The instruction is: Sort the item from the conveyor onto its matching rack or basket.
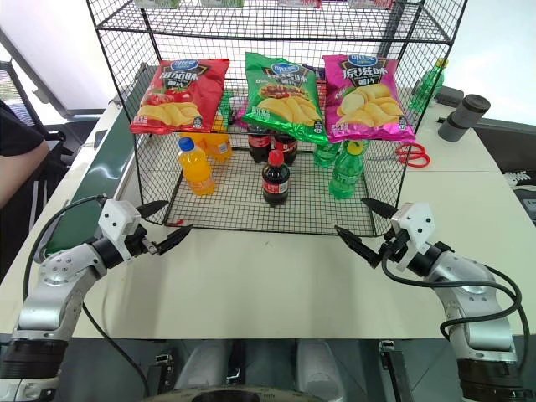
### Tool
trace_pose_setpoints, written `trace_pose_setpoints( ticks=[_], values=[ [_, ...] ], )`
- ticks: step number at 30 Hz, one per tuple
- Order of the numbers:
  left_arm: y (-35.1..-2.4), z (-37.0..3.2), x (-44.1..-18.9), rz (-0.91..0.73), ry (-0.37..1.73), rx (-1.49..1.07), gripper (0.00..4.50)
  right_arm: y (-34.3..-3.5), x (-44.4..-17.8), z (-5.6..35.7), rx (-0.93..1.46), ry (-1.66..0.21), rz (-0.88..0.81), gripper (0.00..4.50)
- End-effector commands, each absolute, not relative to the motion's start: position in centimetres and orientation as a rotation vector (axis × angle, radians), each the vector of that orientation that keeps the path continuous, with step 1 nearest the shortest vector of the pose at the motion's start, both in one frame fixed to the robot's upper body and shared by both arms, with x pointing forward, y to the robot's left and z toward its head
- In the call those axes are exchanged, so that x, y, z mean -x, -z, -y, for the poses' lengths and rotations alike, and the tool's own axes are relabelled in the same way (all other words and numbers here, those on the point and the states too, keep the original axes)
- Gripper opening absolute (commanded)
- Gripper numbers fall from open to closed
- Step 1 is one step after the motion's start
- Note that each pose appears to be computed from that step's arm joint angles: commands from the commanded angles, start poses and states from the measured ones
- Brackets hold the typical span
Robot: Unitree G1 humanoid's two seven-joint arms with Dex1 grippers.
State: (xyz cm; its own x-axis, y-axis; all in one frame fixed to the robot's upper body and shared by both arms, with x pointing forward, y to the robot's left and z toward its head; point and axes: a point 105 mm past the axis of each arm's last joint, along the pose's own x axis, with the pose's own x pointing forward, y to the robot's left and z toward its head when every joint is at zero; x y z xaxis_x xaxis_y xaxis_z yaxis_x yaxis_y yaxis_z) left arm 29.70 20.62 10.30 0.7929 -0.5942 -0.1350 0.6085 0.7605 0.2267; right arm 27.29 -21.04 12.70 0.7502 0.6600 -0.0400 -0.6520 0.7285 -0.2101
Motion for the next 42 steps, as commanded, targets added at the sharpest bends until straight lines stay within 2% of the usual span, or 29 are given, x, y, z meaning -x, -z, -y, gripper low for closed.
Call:
trace_pose_setpoints(
  ticks=[1, 17, 29, 33, 42],
  values=[
    [-11.2, -21.2, -29.9, -0.012, 0.631, -0.274, 4.5, -13.8, -27.6, 20.3, 0.24, -0.726, 0.119, 4.45],
    [-10.9, -21.9, -29.8, -0.029, 0.608, -0.227, 4.5, -13.8, -27.6, 19.3, 0.227, -0.75, 0.118, 4.45],
    [-11.3, -21.6, -29.2, -0.007, 0.608, -0.183, 4.5, -13.2, -27.9, 19.6, 0.235, -0.722, 0.049, 4.45],
    [-10.7, -21.6, -29.1, -0.043, 0.609, -0.208, 4.5, -13.2, -27.7, 19.6, 0.236, -0.724, 0.067, 4.45],
    [-11.0, -21.7, -29.3, 0.001, 0.561, -0.261, 4.5, -13.4, -28.1, 19.5, 0.219, -0.699, 0.081, 4.45]
  ],
)
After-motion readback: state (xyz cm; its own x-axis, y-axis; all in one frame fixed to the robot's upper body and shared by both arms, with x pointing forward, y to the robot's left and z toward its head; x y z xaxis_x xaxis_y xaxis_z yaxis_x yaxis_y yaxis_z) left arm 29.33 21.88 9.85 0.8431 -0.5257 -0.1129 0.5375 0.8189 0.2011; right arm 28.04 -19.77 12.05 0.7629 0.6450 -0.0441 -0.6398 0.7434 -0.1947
